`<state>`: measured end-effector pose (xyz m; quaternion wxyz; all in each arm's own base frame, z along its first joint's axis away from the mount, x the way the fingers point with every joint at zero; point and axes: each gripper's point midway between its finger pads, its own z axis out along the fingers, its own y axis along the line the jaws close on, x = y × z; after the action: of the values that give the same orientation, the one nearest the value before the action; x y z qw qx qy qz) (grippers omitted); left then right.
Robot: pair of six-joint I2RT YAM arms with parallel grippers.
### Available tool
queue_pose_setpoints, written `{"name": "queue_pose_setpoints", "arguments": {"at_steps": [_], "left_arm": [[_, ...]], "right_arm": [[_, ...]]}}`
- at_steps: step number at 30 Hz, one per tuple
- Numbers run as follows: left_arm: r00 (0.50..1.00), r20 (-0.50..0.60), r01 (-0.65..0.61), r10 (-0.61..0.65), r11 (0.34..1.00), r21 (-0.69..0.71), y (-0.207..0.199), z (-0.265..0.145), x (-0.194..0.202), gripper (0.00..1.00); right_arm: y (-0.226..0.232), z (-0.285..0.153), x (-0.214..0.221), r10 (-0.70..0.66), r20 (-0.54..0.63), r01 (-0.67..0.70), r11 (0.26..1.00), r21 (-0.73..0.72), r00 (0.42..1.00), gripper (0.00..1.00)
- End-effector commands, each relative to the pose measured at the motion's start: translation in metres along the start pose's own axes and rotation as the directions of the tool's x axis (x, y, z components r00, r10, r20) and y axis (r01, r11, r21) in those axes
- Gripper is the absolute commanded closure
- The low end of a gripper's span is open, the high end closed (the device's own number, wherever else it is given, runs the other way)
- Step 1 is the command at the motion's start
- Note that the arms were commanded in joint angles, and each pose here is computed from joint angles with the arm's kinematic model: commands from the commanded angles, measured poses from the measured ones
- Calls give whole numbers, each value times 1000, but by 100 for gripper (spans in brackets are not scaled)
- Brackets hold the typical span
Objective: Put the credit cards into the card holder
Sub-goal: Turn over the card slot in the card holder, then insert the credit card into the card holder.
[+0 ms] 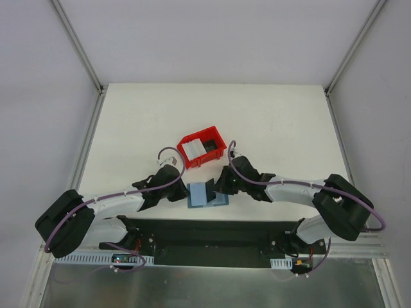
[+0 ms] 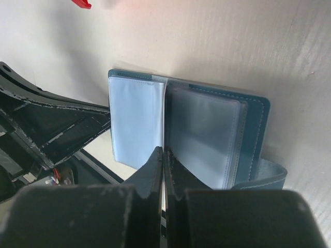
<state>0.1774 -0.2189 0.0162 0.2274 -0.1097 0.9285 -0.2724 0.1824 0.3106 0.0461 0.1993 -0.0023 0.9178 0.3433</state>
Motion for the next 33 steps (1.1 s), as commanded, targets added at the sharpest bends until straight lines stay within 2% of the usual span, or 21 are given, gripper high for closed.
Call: {"name": "queue_pose_setpoints", "arguments": {"at_steps": [1,10,25,33], "left_arm": [[999,-30,10,-12,998,-70,22,3,10,100],[999,-28,13,-15,997,-73,24,2,11,100],[1000,-25,8,-10,997,-71,22,3,9,100],[999,-31,7,-9,997,-71,21,3,10,100]], "right_arm": [[11,4,-1,58,18,-57,996,-71,998,100],[11,-14,-20,24,114,-18,998,-58,993,100],[1,2,-1,43,28,-42,998,-49,999,99],[1,2,1,48,28,-47,997,-58,998,100]]}}
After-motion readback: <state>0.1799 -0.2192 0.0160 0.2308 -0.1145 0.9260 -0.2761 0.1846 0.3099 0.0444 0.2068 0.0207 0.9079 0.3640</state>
